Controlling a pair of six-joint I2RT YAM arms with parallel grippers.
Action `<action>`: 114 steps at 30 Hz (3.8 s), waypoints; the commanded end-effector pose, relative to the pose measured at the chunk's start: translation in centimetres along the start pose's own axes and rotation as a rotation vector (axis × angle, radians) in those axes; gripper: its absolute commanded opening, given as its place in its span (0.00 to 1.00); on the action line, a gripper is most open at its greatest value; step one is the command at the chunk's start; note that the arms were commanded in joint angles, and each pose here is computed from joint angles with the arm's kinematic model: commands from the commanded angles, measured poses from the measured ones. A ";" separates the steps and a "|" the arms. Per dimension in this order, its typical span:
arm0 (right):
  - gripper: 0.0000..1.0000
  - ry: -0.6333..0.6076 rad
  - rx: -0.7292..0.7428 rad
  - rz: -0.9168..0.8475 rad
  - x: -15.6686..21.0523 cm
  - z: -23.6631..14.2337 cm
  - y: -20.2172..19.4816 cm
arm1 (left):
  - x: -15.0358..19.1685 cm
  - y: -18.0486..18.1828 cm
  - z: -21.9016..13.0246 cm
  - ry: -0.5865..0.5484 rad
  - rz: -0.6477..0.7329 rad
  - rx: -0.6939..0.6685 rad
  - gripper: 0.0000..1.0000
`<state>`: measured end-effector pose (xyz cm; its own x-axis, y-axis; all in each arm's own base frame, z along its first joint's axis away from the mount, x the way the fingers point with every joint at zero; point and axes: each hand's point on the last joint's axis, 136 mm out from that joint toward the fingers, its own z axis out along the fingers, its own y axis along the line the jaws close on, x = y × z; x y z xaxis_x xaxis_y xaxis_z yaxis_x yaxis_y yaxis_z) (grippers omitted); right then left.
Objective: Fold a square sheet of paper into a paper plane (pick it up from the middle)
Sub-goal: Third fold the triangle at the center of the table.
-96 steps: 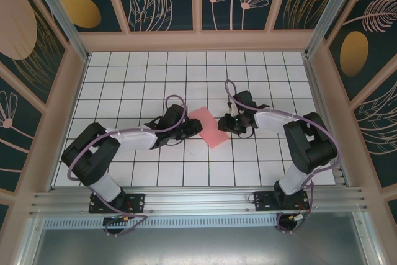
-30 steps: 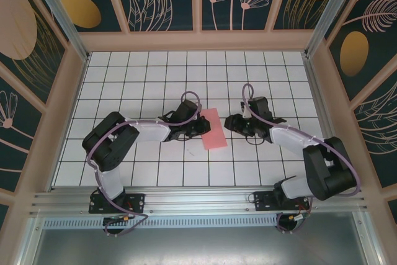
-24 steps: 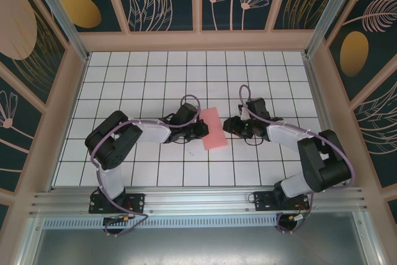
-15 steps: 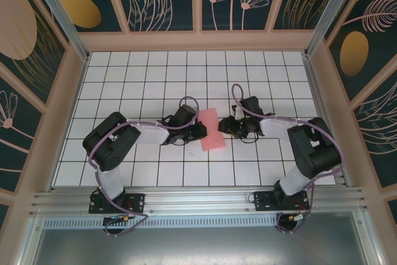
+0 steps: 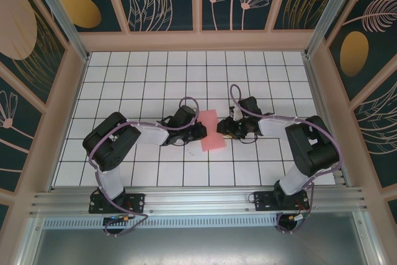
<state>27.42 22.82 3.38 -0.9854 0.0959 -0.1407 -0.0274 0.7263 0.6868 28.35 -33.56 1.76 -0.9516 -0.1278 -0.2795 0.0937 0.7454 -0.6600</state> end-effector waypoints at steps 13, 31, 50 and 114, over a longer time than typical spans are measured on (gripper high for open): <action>0.33 0.024 -0.053 -0.023 -1.0 0.5 1.2 | 0.2 -0.1 -0.6 0.037 0.145 -0.035 0.15; 0.00 0.020 -0.109 0.092 -1.1 0.7 2.1 | -2.6 -4.2 -5.1 -0.099 0.295 0.000 0.36; 0.00 -0.039 -0.094 0.299 -0.8 1.1 2.4 | 6.0 -5.4 -5.2 -0.153 0.829 -0.304 0.58; 0.06 0.047 0.098 -0.035 -6.6 4.1 2.6 | 4.1 -4.2 -4.9 -0.176 0.633 -0.094 0.00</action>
<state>34.91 26.51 3.84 -0.9867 0.1028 -0.1257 -0.0015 0.7684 0.6399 22.52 -34.00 6.23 -0.6499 0.2850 -0.7046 0.5906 0.7729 -0.2321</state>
